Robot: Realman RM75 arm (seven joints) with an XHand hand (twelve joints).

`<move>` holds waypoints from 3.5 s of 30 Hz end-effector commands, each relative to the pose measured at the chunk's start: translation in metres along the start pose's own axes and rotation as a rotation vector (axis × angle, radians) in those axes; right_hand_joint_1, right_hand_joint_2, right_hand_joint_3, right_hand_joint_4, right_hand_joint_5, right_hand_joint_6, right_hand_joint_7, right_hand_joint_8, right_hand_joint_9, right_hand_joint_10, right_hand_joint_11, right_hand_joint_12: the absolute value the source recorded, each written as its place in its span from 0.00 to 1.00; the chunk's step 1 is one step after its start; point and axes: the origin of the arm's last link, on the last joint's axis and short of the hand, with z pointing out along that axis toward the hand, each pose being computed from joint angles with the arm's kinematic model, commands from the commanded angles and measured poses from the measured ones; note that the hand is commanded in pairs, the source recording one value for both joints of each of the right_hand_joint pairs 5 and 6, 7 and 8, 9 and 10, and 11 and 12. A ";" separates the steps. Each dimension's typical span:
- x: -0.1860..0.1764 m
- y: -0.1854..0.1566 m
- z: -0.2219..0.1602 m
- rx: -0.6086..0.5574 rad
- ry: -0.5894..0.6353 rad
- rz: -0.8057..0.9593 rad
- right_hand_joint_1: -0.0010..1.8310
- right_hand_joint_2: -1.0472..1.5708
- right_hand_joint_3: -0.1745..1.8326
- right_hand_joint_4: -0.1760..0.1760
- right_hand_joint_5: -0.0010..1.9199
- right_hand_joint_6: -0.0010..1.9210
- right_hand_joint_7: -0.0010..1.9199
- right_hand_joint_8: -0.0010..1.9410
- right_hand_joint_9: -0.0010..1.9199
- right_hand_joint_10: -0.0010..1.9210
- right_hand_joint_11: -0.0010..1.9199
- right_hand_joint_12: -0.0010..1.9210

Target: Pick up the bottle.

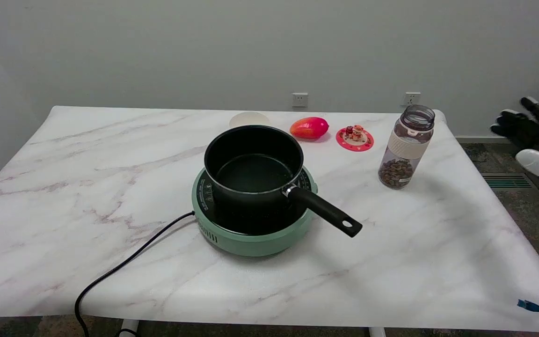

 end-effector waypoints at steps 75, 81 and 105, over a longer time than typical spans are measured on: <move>-0.141 0.064 0.047 -0.123 -0.300 -0.105 0.84 0.45 0.62 0.50 0.45 0.45 0.64 0.63 0.55 0.55 0.37 0.37; -0.139 0.062 0.046 -0.113 -0.295 -0.103 0.84 0.51 0.64 0.50 0.63 0.63 0.73 0.72 0.64 0.64 0.48 0.48; -0.160 0.028 0.065 -0.008 -0.386 -0.075 0.81 0.80 0.32 0.50 1.00 1.00 0.94 0.93 0.75 0.75 0.63 0.63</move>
